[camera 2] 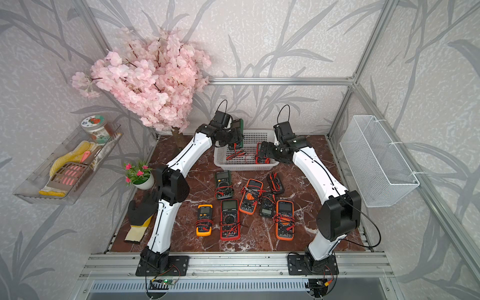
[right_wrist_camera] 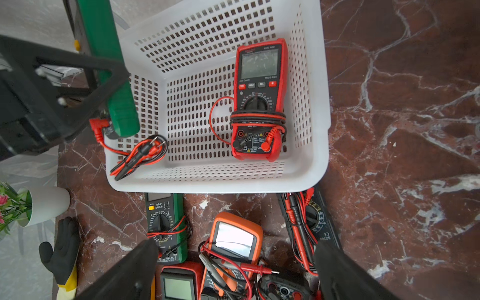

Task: Put the multimeter into the basket
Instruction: Place the multimeter in the basket.

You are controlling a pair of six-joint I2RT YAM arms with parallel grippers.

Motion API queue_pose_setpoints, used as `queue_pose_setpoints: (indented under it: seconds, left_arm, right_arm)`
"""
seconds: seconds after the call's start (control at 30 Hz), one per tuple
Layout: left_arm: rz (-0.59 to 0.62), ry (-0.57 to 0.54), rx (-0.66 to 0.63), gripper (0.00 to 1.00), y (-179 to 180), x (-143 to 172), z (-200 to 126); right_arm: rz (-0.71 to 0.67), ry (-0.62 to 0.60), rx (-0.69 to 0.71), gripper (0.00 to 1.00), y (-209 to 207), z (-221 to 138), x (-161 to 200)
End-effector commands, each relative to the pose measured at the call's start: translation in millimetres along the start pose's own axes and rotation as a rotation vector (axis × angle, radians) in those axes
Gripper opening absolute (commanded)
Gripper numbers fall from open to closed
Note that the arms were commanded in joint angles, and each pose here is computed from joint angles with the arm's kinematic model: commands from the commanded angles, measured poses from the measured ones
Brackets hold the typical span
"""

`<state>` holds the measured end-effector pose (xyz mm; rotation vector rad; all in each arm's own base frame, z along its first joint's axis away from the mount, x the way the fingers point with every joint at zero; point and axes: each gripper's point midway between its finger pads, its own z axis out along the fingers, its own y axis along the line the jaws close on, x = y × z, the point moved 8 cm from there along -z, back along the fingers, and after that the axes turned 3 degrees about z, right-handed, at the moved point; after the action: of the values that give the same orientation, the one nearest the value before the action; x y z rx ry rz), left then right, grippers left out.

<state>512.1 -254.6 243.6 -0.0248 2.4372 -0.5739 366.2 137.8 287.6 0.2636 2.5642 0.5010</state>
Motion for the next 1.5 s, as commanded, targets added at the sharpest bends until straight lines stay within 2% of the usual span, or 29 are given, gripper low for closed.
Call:
queue_pose_setpoints:
  seconds: [0.0, 0.2, 0.47, 0.9, 1.23, 1.33, 1.47]
  left_arm:
    - [-0.002, -0.116, 0.066, 0.53, -24, -18, 2]
    - [0.019, -0.092, 0.058, 0.55, -33, -1, 26]
    - [0.046, -0.023, -0.007, 0.55, -31, 25, 41]
    - [0.031, 0.047, -0.083, 0.6, -16, 52, 75]
    - [0.03, 0.113, -0.076, 0.77, -15, 71, 93]
    - [0.029, 0.125, -0.063, 0.99, -18, 72, 93]
    - [0.031, 0.118, -0.042, 1.0, -24, 68, 85]
  right_arm:
    - [-0.006, 0.002, 0.022, 0.99, -7, -11, 6]
    - [-0.006, 0.014, 0.039, 0.99, -15, -7, 9]
    - [-0.001, 0.028, 0.044, 0.99, -23, 0, 11]
    - [-0.001, 0.048, 0.036, 0.99, -29, 5, 12]
    - [-0.006, 0.053, 0.031, 0.99, -31, 4, 10]
    - [-0.006, 0.054, 0.029, 0.99, -30, 4, 11]
    - [-0.003, 0.053, 0.022, 0.99, -30, 4, 11]
